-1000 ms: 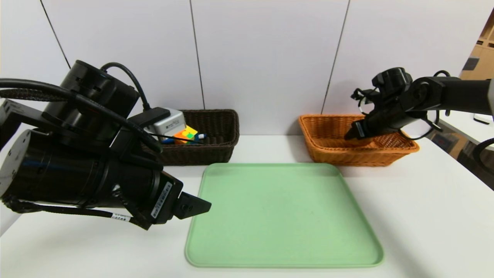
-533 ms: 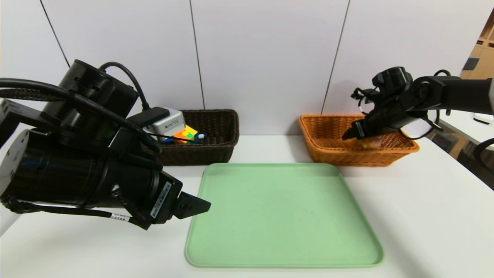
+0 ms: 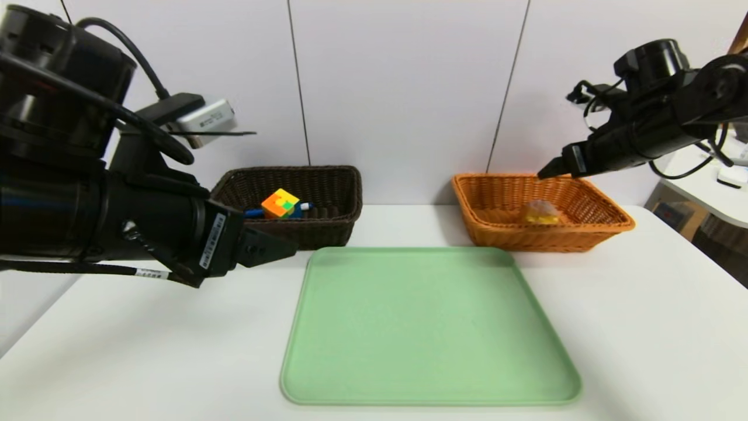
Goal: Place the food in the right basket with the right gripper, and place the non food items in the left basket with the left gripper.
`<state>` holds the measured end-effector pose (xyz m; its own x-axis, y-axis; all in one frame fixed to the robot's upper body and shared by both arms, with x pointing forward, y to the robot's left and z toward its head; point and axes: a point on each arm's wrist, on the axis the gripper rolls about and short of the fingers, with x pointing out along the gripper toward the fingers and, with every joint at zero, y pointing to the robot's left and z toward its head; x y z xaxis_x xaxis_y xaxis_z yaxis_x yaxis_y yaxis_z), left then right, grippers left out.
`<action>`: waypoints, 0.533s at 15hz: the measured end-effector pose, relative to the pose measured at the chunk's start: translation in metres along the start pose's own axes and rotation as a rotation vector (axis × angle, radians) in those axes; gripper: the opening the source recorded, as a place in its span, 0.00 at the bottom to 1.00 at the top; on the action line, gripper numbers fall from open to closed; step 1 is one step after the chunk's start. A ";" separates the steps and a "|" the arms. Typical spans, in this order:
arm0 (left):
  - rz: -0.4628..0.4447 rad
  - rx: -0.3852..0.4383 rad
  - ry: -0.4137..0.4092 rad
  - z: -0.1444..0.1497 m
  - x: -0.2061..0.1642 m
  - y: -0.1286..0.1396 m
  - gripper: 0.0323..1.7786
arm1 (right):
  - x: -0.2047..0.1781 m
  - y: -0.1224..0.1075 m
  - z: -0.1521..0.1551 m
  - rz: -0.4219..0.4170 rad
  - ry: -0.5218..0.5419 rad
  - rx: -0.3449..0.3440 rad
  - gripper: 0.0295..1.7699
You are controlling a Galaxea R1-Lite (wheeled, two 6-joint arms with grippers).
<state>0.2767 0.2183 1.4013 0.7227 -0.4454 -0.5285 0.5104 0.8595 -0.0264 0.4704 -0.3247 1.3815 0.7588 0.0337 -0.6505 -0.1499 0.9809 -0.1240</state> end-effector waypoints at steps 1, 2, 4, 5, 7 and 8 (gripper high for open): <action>0.007 -0.004 -0.013 0.001 -0.006 0.002 0.95 | -0.017 0.001 0.000 0.019 -0.003 0.019 0.94; 0.015 -0.005 -0.021 0.001 -0.013 0.004 0.95 | -0.036 0.002 -0.001 0.041 -0.003 0.039 0.94; 0.038 -0.001 -0.039 0.001 -0.026 0.009 0.95 | -0.069 0.005 -0.008 0.071 0.003 0.065 0.95; 0.048 -0.004 -0.048 0.000 -0.033 0.010 0.95 | -0.084 0.006 -0.015 0.076 0.006 0.068 0.95; 0.063 -0.012 -0.057 -0.007 -0.046 0.013 0.95 | -0.111 0.010 -0.030 0.082 0.007 0.067 0.95; 0.070 -0.016 -0.057 -0.012 -0.051 0.014 0.95 | -0.125 0.012 -0.040 0.083 0.008 0.065 0.96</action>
<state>0.2413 0.2559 1.4178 0.7821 -0.3975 -0.4800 0.4507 0.8927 -0.0049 0.3486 -0.3244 1.4312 0.7403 0.1139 -0.6626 -0.1699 0.9852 -0.0205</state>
